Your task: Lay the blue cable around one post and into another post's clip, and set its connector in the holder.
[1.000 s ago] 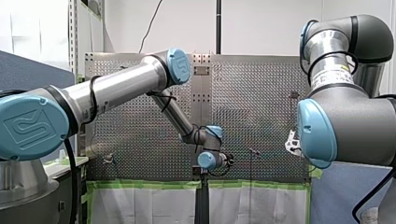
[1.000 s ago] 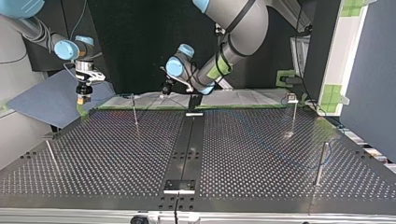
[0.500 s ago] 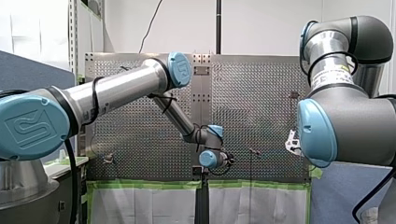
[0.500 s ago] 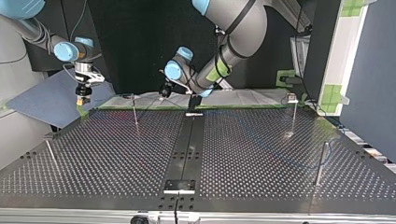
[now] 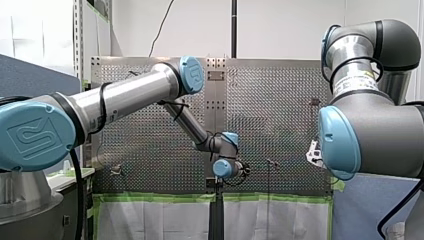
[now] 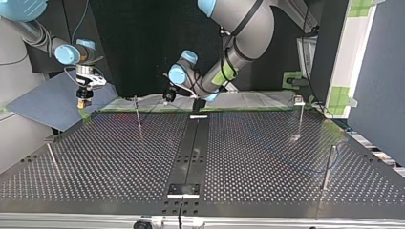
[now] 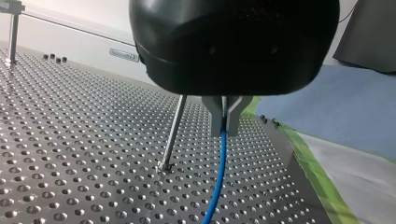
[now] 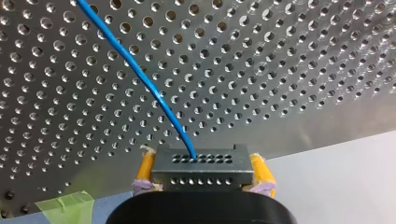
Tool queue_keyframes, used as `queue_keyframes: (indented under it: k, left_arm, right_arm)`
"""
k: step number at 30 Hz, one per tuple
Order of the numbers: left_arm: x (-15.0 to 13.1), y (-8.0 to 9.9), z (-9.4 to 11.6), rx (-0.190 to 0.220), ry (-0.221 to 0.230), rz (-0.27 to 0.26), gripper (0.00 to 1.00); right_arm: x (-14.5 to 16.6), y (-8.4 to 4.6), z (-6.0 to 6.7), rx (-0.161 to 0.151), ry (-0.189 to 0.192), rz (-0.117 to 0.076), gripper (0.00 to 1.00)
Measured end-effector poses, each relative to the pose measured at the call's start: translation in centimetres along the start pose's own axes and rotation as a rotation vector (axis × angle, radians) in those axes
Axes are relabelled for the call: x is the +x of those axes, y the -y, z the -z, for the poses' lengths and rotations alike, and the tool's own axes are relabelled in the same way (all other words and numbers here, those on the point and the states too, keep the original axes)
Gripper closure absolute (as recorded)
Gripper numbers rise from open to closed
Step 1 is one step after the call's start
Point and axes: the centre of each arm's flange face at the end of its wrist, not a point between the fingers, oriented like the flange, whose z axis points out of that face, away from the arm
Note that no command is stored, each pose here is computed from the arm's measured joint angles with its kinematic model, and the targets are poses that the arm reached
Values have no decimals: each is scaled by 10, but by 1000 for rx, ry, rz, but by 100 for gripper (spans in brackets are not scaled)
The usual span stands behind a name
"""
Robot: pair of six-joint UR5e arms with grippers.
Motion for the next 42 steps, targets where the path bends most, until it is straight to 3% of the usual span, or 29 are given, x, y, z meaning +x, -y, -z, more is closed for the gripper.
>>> queue_keyframes:
  k: [4,6,8,9,11,13,20,26,29,36,42]
  left_arm:
    - [1,0,1,-1,-5,-8,87]
    - [1,1,1,0,-6,-12,87]
    - [1,3,2,0,-6,-15,42]
    - [1,4,2,-2,-6,-18,42]
    - [2,6,3,-9,-5,-25,6]
    - [2,7,4,-19,-2,-30,0]
    - [1,13,9,-55,-17,-63,0]
    - [3,42,29,6,-76,-134,0]
    - [-3,56,39,45,-80,-155,0]
    - [-21,74,55,100,-42,-148,0]
    - [-11,77,71,108,-66,-130,0]
  right_arm:
    - [-1,1,0,2,2,1,100]
    - [-1,2,0,3,3,1,100]
    - [-2,2,0,4,4,1,100]
    - [-2,2,0,4,4,1,100]
    - [-2,2,0,5,4,2,100]
    - [-2,2,0,6,5,2,100]
    - [-3,4,0,10,6,1,100]
    - [-4,7,0,17,8,1,100]
    - [-4,7,0,19,9,1,100]
    - [-6,11,1,25,12,-3,100]
    - [-7,13,1,29,16,-7,100]
